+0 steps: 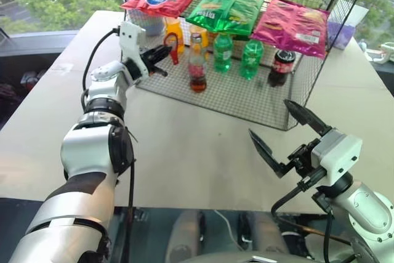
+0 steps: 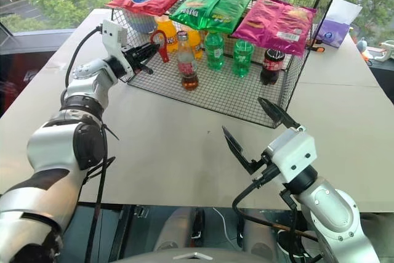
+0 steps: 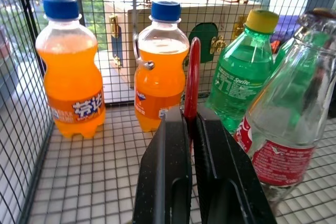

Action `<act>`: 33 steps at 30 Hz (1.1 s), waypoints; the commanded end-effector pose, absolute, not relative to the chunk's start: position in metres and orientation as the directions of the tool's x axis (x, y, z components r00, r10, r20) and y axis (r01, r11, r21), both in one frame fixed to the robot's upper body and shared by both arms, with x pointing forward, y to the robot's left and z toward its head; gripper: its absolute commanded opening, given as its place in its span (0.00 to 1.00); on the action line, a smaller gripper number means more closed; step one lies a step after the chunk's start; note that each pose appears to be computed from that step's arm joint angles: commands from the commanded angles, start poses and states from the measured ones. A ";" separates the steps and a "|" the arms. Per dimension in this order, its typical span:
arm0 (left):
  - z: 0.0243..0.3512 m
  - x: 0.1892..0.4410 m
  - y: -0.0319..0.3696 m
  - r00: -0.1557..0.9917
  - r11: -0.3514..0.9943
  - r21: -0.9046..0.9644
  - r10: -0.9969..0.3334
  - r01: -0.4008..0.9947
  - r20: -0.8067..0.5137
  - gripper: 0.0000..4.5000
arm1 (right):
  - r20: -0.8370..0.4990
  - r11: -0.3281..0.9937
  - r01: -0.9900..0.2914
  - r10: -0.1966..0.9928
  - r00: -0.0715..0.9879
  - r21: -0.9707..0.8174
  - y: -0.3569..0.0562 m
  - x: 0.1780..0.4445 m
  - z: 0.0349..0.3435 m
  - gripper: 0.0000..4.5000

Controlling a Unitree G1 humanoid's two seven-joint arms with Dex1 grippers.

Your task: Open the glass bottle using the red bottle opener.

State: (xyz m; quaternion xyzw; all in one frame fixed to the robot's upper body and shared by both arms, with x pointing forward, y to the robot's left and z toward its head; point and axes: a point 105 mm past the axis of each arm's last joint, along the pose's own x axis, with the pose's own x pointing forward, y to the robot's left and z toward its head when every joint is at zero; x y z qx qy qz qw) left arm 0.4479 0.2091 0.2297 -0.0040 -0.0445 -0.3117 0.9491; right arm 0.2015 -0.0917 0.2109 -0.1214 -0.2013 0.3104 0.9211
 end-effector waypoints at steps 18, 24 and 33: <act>0.245 0.341 0.236 0.444 0.234 -0.557 -0.852 0.797 0.278 0.00 | 0.189 0.733 -0.659 0.680 0.709 -0.166 -0.085 0.217 0.211 1.00; 0.239 0.297 0.173 0.258 0.010 -0.596 -0.907 0.803 0.332 0.00 | 0.183 0.583 -0.806 0.785 0.592 0.106 -0.070 0.235 0.218 1.00; 0.222 0.282 0.104 0.260 0.011 -0.560 -0.893 0.828 0.368 0.00 | 0.204 0.439 -0.833 0.830 0.519 0.335 -0.048 0.251 0.220 1.00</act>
